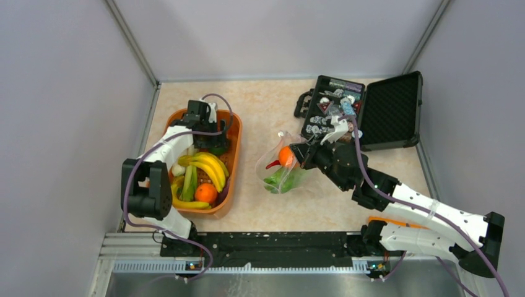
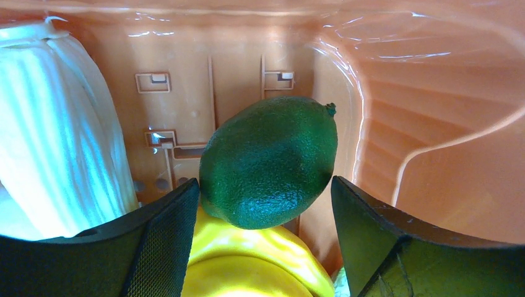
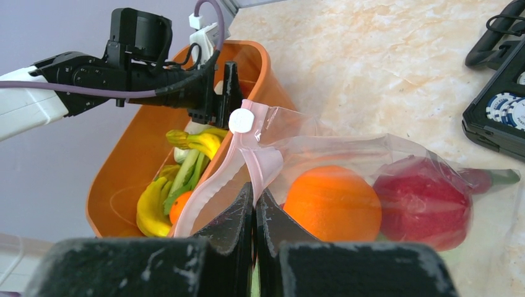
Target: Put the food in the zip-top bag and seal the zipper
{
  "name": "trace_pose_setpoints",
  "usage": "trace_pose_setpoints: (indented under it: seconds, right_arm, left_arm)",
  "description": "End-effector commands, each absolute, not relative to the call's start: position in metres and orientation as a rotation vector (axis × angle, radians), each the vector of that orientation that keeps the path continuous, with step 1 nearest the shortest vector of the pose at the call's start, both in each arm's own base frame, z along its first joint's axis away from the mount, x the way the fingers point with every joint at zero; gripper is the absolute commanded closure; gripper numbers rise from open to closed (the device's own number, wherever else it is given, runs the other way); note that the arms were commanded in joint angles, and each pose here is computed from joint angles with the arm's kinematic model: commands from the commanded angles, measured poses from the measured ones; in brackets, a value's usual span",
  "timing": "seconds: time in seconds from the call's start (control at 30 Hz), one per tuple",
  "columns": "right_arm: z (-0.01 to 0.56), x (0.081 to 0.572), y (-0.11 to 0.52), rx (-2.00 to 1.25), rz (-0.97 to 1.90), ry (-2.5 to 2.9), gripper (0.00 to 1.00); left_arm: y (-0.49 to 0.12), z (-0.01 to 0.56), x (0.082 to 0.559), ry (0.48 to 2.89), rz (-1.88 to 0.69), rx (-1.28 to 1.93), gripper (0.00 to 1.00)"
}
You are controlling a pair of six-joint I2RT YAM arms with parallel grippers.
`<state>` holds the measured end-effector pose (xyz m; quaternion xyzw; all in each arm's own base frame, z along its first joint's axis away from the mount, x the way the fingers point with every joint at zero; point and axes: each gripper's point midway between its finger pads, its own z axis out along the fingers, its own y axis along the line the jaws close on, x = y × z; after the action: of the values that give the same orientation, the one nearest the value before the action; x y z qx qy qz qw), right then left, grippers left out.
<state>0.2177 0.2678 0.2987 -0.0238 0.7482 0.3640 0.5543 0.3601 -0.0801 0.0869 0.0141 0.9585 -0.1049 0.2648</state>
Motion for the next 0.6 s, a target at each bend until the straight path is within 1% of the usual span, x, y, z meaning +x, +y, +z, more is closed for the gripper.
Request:
trace_pose_setpoints:
  seconds: [0.0,0.2,0.27,0.33,0.37,0.53,0.57]
  right_arm:
    - [0.325,0.222,0.269,-0.024,0.908,1.692,1.00]
    - [0.326,0.222,0.269,-0.025,0.911,1.691,1.00]
    - [0.326,0.222,0.269,-0.024,0.912,1.691,1.00]
    - [0.326,0.222,0.269,-0.022,0.912,1.691,1.00]
    - [0.326,0.222,0.269,-0.020,0.912,1.690,1.00]
    - [0.326,0.222,0.268,-0.023,0.908,1.691,1.00]
    - [0.327,0.222,0.267,-0.020,0.907,1.691,1.00]
  left_arm:
    - [-0.081,0.089,0.360,2.571,-0.284,0.040,0.21]
    - [-0.088,0.086,0.367,2.569,-0.329,0.067,0.19]
    - [-0.092,0.088,0.371,2.547,-0.352,0.076,0.20]
    - [-0.095,0.090,0.374,2.528,-0.371,0.084,0.23]
    - [-0.095,0.089,0.374,2.533,-0.375,0.083,0.27]
    - [-0.096,0.089,0.368,2.544,-0.379,0.069,0.57]
    - [-0.095,0.093,0.367,2.529,-0.381,0.059,0.61]
